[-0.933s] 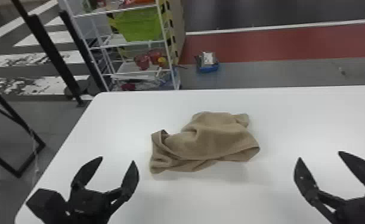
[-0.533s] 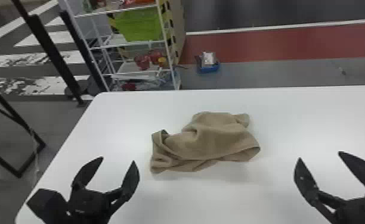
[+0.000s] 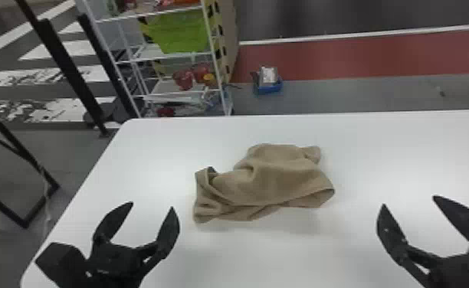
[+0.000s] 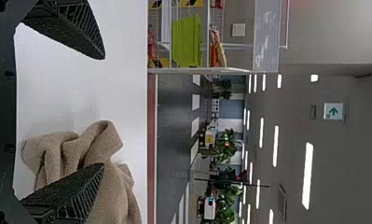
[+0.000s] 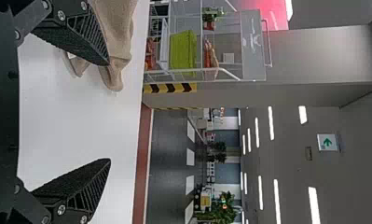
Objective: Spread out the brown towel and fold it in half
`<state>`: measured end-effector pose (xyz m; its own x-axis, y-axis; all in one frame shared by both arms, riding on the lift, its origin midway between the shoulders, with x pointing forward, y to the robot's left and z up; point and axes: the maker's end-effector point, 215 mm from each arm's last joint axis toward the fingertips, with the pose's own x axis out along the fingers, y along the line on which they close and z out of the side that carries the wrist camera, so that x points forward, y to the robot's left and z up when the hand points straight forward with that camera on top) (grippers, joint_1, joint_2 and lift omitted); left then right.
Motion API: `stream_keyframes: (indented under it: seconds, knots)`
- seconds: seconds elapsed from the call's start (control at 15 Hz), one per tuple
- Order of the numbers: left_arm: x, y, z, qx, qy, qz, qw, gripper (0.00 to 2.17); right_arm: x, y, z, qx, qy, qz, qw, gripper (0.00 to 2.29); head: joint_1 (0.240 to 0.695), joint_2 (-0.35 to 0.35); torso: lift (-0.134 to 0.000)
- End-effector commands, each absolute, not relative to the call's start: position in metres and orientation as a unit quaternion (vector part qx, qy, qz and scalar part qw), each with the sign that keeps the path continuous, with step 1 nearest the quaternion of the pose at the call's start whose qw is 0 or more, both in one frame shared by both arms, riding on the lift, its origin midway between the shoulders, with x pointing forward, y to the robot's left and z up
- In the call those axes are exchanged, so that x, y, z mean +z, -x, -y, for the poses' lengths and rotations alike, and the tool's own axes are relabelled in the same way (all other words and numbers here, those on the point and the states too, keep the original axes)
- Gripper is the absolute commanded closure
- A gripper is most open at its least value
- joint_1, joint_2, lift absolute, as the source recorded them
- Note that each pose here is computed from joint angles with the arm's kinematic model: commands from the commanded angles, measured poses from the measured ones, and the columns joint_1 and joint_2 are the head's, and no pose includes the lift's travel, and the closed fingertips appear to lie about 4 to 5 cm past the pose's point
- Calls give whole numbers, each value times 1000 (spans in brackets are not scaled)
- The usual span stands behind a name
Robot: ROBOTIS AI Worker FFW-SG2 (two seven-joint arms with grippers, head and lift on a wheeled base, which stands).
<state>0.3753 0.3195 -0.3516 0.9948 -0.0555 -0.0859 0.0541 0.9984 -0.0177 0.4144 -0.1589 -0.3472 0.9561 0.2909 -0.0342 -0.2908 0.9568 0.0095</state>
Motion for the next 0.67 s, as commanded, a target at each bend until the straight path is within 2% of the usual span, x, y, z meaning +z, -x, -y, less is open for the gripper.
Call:
stream_keyframes:
  seconds: [0.0, 0.2, 0.33, 0.6]
  knots:
    - [-353, -375, -320, -25, 10, -44, 999, 63, -343, -417, 154, 165, 4, -7, 986, 164, 695, 228, -134]
    - [-353, -375, -321, -24, 9, -44, 999, 63, -342, -422, 140, 213, 57, 7, 975, 164, 695, 243, -134]
    - [-354, -374, -322, -24, 10, -45, 999, 63, -338, -430, 132, 246, 109, 42, 962, 164, 695, 260, -134]
    - [-356, -375, -323, -23, 10, -46, 999, 63, -360, -450, 131, 275, 158, 35, 948, 164, 695, 266, -134]
